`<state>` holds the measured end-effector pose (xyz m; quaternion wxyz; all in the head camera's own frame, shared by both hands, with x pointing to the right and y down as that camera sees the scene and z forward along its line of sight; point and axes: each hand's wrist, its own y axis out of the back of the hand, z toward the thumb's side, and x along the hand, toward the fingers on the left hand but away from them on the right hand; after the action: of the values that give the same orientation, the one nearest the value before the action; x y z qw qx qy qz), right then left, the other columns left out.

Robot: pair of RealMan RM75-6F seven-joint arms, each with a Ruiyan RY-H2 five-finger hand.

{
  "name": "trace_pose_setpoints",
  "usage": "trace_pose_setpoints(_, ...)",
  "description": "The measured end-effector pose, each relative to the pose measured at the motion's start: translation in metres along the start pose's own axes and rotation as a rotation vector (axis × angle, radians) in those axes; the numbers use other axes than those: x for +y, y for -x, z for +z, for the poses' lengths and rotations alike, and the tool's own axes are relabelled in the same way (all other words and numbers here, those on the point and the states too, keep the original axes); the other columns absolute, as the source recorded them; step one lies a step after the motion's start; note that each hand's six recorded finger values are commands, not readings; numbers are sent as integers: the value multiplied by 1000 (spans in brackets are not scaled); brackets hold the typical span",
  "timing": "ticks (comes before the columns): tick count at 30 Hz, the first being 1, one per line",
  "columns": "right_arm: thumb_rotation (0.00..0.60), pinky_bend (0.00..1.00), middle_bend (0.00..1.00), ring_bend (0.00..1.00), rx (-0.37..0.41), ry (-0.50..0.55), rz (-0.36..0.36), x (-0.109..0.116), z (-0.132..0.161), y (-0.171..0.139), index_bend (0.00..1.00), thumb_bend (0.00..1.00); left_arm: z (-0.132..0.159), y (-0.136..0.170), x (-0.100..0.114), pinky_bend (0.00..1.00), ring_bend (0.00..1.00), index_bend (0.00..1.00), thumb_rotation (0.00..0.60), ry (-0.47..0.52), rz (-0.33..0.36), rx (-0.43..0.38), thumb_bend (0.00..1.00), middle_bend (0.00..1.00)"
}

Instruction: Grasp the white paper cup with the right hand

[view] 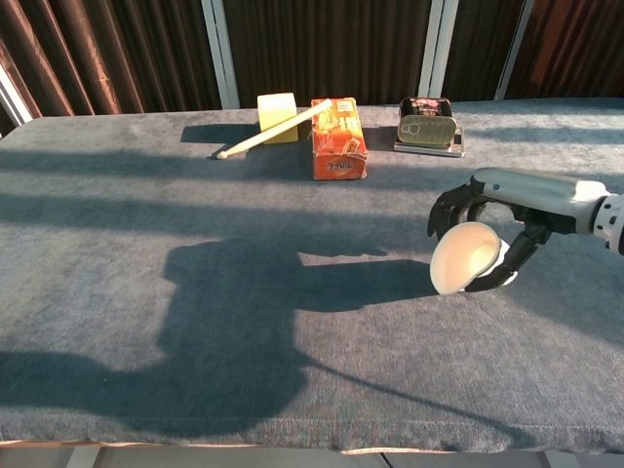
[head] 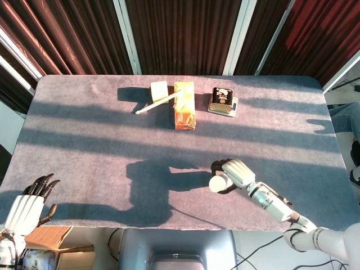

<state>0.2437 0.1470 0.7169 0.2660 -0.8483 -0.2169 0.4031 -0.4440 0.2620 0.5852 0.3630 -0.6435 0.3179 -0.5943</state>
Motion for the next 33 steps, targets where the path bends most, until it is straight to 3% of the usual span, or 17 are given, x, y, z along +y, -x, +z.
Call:
trace_pose_setpoints(7,600,515,444,412,49,421,38,-7,-10,-2,604,223,-1,-1,0,288,102,202,600,-2,-3,4,404,73)
trace_pose_setpoints(11,600,495,444,383,57,540,76,-12,-23,-3,584,224,-1,-1,0,287,102,202,600,-1,-3,5,404,72)
trace_pose_setpoints(15,600,403,398,294,67,515,138,-20,-32,-6,553,223,-1,-1,-1,287,102,202,600,-1,-4,5,404,73)
trace_pose_setpoints(22,600,174,126,83,75,442,192,-25,-35,-14,444,223,-1,-1,0,287,104,203,600,-1,-4,5,405,73)
trace_pose_setpoints(30,600,115,83,28,82,397,156,-14,-37,-25,412,223,0,-1,-1,288,113,202,600,-3,-4,3,404,72)
trace_pose_setpoints(33,600,42,33,1,78,364,153,-10,-39,-30,328,223,0,-1,-1,288,118,202,600,-4,-6,4,403,73)
